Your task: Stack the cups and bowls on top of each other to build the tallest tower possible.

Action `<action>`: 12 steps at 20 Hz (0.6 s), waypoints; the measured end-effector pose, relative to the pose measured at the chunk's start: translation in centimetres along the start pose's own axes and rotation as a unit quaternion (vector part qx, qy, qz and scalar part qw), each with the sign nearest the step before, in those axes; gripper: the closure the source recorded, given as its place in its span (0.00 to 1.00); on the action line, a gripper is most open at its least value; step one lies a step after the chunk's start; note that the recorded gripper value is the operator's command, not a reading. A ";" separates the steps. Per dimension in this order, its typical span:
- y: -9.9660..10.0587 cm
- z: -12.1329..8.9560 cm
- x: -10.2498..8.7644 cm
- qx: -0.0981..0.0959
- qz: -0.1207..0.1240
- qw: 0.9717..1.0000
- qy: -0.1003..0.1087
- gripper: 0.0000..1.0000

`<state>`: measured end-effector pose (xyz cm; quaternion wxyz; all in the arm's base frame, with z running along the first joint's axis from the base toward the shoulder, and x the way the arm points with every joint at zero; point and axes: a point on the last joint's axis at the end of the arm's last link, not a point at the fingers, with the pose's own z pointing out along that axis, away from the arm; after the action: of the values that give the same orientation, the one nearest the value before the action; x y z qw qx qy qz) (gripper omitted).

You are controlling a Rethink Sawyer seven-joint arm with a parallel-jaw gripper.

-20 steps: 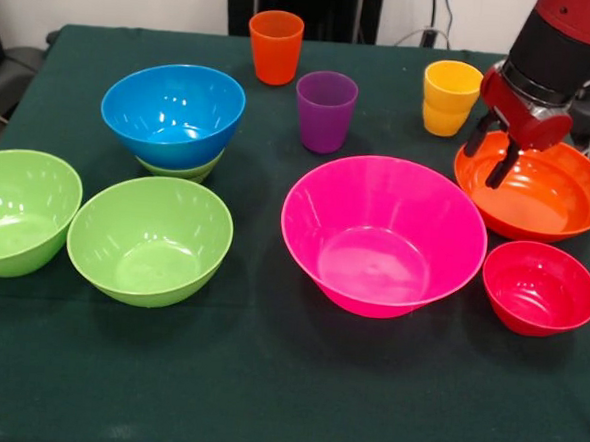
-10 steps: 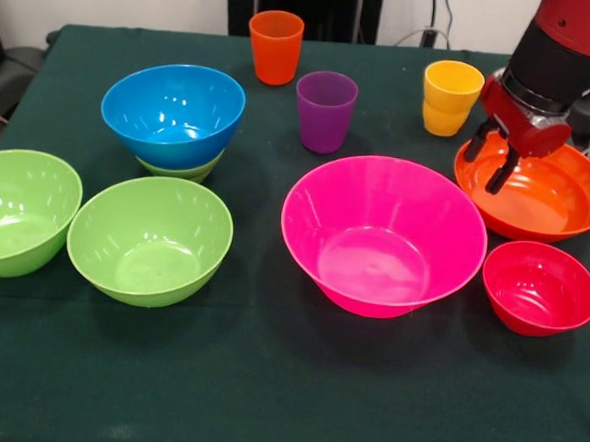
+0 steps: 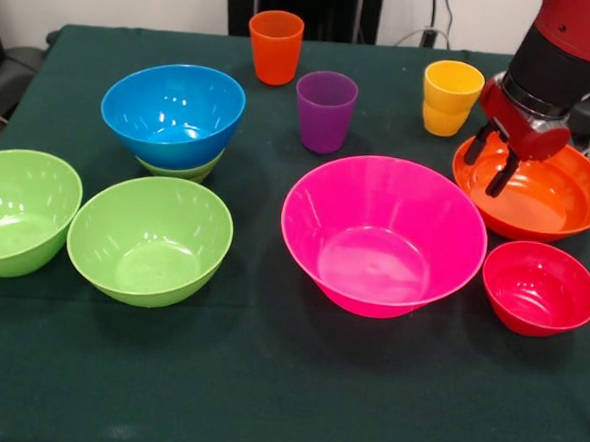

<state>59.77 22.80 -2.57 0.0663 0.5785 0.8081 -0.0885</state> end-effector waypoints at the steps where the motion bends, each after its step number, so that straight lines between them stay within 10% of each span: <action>1: 0.2 -0.1 0.1 -0.002 -0.001 1.000 0.000 0.00; 12: 1.3 -1.0 1.3 -0.010 -0.029 1.000 -0.003 0.00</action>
<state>60.56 24.67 -1.96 0.0719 0.5537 0.8253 -0.0846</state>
